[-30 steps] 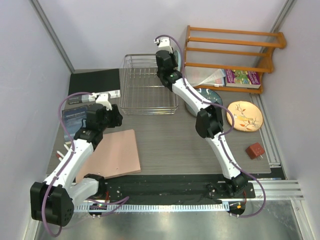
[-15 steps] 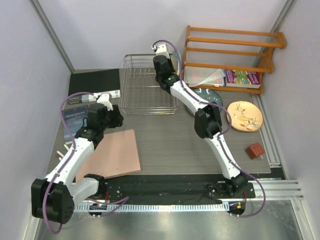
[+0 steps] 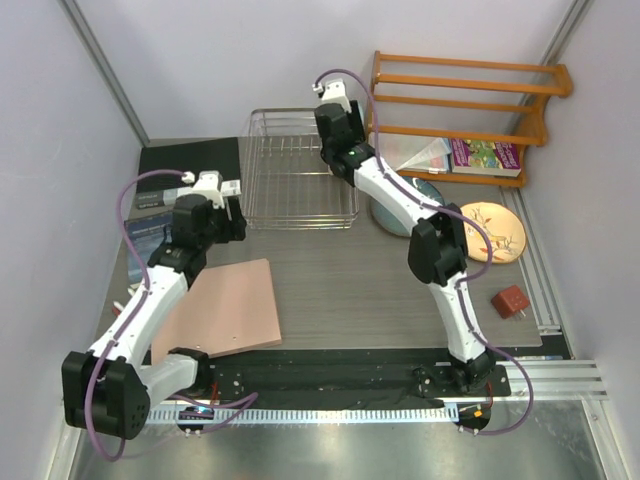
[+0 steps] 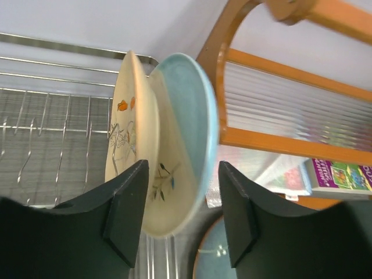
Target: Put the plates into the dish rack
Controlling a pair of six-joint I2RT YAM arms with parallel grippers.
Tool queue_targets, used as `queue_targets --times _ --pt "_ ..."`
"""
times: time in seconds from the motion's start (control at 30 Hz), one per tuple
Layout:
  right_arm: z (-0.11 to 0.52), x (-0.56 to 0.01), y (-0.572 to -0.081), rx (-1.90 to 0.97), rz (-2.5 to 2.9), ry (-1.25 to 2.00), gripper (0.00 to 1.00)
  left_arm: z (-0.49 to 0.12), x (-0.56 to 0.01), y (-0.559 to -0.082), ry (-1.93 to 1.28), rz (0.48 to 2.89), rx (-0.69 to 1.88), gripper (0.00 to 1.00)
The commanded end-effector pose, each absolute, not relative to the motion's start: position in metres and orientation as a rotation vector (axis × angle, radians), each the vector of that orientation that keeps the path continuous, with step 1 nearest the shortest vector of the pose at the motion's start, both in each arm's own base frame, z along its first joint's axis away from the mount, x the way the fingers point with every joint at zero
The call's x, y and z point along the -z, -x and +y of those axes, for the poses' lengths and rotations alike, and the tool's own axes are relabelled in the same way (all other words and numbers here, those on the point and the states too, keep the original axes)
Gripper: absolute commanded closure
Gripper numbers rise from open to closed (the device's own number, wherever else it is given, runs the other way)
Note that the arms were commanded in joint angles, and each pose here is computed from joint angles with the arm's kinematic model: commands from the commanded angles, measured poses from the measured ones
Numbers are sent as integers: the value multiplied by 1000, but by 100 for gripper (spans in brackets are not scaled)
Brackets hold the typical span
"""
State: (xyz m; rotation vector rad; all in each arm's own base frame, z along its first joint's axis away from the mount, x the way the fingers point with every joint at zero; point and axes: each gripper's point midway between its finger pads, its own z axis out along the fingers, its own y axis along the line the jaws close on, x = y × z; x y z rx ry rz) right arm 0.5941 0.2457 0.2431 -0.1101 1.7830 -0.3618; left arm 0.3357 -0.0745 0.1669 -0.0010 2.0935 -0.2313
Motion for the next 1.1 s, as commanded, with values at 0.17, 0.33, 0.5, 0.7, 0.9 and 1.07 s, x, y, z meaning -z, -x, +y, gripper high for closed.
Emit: queue_targets --times 0.17,0.33,0.5,0.7,0.9,1.07 --pt "186 -335 -506 194 1761 124 20 -77 -237 -363 1 1937 243 29" --pt "137 -302 -472 65 1852 189 9 -92 -214 -352 47 2006 374 30" --pt "99 -206 -452 39 2089 414 91 -92 -185 -343 99 2111 381 43" --pt "78 -137 -459 -9 2240 505 99 -75 -171 -339 237 2170 293 55" --pt "62 -106 -458 -13 2376 578 69 -91 -160 -330 195 2238 408 37" --pt "58 -102 -424 23 2289 833 61 -74 -161 -341 209 2204 344 36"
